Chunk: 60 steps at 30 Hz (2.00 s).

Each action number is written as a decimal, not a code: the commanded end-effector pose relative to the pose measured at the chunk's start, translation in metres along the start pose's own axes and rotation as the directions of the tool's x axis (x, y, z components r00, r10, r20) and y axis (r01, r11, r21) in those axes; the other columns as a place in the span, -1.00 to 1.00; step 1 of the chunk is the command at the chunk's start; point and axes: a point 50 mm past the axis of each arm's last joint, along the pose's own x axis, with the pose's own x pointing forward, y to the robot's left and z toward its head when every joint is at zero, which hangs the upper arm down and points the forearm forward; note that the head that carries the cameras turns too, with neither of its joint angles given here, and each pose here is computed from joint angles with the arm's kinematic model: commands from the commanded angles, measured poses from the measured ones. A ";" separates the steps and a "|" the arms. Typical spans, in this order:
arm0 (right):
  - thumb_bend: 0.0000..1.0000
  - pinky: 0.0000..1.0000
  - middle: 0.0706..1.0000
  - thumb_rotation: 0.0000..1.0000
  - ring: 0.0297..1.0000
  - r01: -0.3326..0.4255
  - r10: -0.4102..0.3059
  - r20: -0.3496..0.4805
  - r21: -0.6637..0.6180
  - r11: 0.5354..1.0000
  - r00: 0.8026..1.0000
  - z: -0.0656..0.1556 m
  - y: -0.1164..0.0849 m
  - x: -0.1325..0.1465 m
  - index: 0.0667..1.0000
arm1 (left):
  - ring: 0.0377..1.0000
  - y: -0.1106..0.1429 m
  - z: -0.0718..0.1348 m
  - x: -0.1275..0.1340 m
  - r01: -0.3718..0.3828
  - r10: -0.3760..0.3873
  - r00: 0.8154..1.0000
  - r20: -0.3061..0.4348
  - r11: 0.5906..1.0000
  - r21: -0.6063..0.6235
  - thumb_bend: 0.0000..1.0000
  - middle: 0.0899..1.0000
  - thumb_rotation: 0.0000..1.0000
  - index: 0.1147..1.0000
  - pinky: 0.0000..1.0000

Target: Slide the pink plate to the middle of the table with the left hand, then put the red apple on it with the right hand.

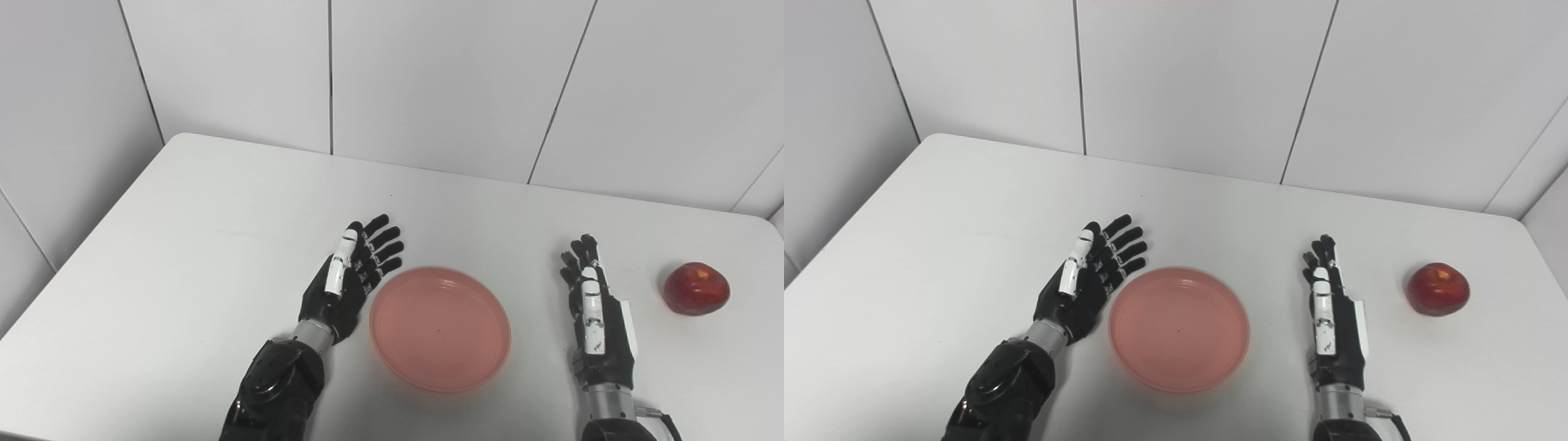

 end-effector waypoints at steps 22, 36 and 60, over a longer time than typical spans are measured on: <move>-0.41 0.89 0.91 1.00 0.86 0.021 -0.018 -0.119 0.027 0.999 0.993 -0.018 0.020 -0.023 0.93 | 0.70 0.029 0.019 -0.002 -0.003 -0.010 0.992 0.124 0.995 0.105 -0.12 0.69 1.00 0.63 0.73; -0.44 0.83 0.86 0.98 0.81 0.045 -0.045 -0.093 -0.008 0.999 0.995 -0.006 0.020 -0.017 0.88 | 0.74 0.056 0.011 -0.007 -0.001 -0.010 0.992 0.122 0.996 0.087 -0.14 0.72 1.00 0.68 0.77; 0.09 0.62 0.79 0.74 0.73 0.077 -0.018 0.110 -0.569 0.819 0.994 0.080 -0.031 0.000 0.82 | 0.73 0.062 0.001 -0.009 -0.017 0.010 0.992 0.123 0.998 0.055 -0.16 0.71 1.00 0.68 0.76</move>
